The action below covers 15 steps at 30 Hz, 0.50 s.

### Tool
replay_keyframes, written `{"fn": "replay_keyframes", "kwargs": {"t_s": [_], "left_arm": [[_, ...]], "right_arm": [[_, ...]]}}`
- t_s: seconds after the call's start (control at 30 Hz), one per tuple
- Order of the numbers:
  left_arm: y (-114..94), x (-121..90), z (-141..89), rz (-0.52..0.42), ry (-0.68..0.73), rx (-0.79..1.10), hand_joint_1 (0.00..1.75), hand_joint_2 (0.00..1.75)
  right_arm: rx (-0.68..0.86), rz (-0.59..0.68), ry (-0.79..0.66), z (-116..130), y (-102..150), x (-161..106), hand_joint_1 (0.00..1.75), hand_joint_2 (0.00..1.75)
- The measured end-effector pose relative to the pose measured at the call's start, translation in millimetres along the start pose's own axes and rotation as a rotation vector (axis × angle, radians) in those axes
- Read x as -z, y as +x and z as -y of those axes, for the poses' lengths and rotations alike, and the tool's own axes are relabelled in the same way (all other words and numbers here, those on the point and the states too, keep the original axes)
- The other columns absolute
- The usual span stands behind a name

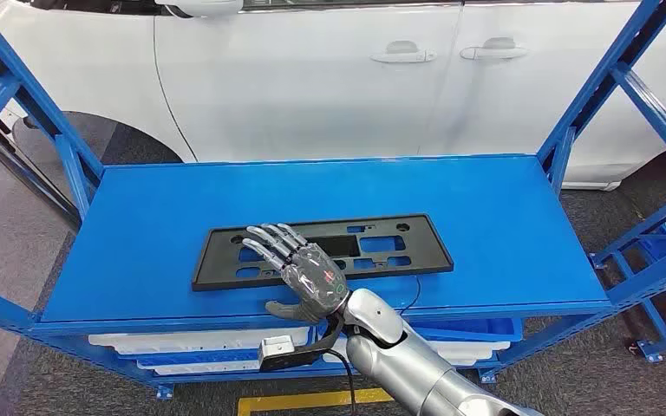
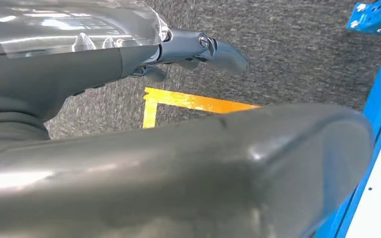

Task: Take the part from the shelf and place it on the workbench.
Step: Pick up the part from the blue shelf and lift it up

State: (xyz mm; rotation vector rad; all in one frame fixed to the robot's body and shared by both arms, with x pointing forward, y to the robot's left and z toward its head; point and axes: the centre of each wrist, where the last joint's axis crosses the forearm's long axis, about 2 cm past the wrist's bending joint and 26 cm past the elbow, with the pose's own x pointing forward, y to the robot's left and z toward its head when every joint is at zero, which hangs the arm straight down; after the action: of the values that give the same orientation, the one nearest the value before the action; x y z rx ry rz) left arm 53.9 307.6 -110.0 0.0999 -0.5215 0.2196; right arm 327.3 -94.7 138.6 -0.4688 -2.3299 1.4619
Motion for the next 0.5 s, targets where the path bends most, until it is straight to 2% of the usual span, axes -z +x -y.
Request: {"fn": "replay_keyframes", "kwargs": {"t_s": [0.5], "left_arm": [[-0.1, 0.1, -2.5, 0.005, -0.001, 0.004, 0.00, 0.00]], "right_arm": [[-0.032, 0.022, 0.010, -1.9, 4.4, 1.0, 0.00, 1.75]]}}
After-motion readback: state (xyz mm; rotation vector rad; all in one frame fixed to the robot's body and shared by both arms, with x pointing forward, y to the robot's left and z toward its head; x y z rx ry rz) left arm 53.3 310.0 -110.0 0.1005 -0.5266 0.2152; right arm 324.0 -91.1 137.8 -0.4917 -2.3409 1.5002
